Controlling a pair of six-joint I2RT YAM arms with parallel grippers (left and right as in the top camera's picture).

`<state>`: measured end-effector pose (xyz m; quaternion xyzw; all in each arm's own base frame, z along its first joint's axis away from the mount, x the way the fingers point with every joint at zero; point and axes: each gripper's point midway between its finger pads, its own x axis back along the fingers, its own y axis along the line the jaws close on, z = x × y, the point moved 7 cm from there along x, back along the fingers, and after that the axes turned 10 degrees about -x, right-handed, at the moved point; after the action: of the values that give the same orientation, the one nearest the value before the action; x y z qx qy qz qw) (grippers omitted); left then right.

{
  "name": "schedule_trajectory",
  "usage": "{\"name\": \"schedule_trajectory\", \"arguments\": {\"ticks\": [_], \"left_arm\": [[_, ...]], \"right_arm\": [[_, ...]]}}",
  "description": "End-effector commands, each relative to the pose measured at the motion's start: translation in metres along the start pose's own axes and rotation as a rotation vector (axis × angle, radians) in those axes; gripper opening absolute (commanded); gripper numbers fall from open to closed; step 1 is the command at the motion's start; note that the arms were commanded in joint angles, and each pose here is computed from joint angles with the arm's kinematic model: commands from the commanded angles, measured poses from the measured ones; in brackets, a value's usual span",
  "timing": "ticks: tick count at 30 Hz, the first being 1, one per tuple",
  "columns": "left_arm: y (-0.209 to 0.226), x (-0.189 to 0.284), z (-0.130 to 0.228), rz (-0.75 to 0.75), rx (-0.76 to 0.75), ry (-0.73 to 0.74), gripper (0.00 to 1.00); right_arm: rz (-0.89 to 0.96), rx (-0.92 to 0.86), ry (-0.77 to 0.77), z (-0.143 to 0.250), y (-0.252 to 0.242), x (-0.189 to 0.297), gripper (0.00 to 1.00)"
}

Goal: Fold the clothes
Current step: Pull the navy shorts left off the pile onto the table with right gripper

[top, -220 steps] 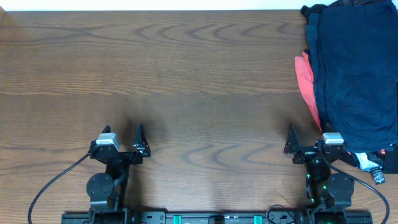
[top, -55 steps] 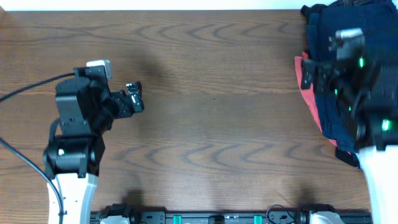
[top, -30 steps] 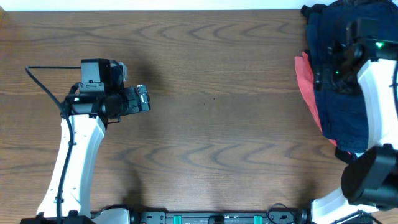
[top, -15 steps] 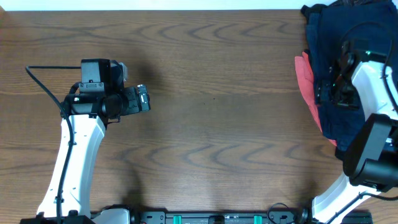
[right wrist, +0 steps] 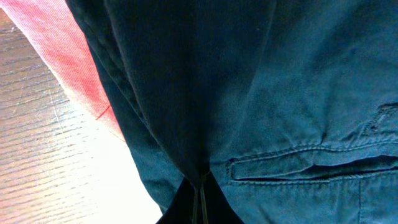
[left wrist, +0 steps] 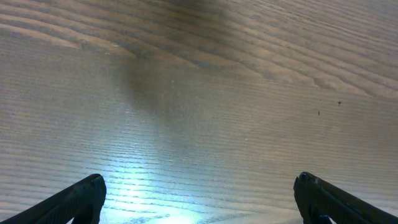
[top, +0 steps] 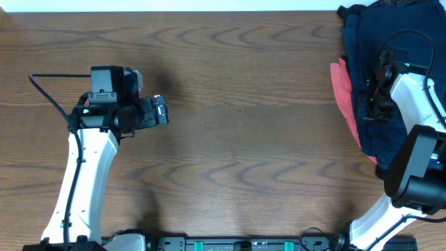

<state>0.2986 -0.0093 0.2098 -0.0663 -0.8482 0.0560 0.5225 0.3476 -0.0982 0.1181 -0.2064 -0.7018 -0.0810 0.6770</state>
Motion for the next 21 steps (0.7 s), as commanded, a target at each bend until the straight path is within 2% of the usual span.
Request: {"name": "schedule_trajectory", "arguments": {"ticks": [1, 5, 13, 17, 21], "left_arm": [[-0.001, 0.004, -0.005, 0.011, 0.005, -0.02, 0.99], [-0.002, 0.01, -0.012, 0.011, -0.002, -0.057, 0.91], [-0.011, 0.058, -0.034, 0.01, -0.034, -0.221, 0.9], [-0.015, 0.084, -0.037, 0.006, -0.05, -0.305, 0.9], [-0.019, 0.103, -0.036, 0.005, -0.062, -0.37, 0.9]], "right_arm": [[-0.007, -0.006, -0.029, -0.01, -0.001, 0.012, 0.01], [-0.045, -0.004, -0.03, -0.018, 0.0, 0.042, 0.01], [-0.2, 0.108, -0.114, -0.027, 0.02, 0.141, 0.01], [-0.284, 0.181, -0.171, -0.021, 0.048, 0.177, 0.01], [-0.363, 0.311, -0.207, -0.006, 0.099, 0.195, 0.01]]}}
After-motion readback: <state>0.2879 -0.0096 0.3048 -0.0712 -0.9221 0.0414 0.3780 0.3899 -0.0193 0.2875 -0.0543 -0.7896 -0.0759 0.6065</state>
